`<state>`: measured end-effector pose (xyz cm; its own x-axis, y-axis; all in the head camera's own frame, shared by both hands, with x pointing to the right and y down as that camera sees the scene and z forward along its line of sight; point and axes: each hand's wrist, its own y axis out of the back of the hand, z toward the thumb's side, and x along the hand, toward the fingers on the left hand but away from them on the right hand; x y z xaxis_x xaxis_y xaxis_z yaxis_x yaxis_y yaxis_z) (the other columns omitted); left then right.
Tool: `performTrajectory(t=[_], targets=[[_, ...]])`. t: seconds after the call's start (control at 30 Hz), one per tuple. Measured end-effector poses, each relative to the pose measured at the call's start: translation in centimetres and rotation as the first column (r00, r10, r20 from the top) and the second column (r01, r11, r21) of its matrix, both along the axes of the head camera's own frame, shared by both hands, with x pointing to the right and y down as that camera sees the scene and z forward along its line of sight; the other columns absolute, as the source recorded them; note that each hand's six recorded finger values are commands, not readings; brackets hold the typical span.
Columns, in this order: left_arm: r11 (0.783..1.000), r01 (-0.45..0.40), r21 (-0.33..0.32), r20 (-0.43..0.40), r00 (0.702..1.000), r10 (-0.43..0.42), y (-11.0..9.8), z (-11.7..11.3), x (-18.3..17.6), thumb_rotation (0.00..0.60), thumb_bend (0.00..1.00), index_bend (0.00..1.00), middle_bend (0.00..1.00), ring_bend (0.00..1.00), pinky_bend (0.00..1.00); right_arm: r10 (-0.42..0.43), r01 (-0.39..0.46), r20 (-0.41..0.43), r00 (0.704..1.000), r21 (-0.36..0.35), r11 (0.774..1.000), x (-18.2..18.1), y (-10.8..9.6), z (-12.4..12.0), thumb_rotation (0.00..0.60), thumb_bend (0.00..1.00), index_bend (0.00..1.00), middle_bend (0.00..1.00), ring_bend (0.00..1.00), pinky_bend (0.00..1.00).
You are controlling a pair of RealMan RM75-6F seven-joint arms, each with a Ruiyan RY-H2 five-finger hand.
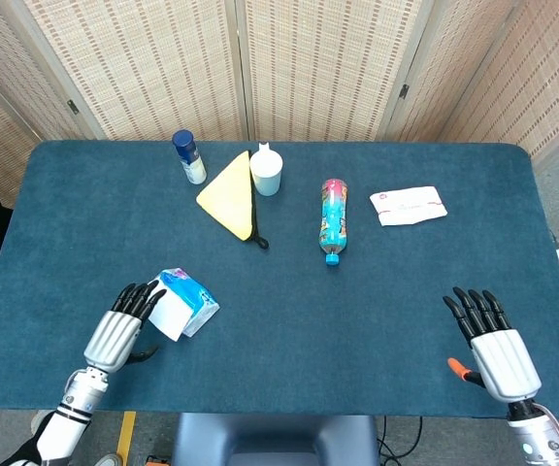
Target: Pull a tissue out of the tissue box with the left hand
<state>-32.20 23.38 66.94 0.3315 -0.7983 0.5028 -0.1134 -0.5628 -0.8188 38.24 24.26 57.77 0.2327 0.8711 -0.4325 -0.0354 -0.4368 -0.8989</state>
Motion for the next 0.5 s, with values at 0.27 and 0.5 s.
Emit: performTrajectory(t=[0.27,0.5], targets=[[0.999,-0.011,-0.040,0.008,1.000,0.011,0.4,2.0,1.0,0.600,0.29,0.10,0.00,0.00,0.04,0.010,-0.010,0.006,1.000,0.002,1.000,0.3,-0.3,-0.2,0.600,0.00,0.00,0.00,0.00,0.00],[1.000,-0.008,-0.028,-0.039,0.999,0.007,0.5,2.9,2.1,0.600,0.43,0.27,0.00,0.00,0.07,0.014,-0.014,0.004,1.000,-0.001,1.000,0.3,-0.4,-0.1,0.600,0.00,0.00,0.00,0.00,0.00]])
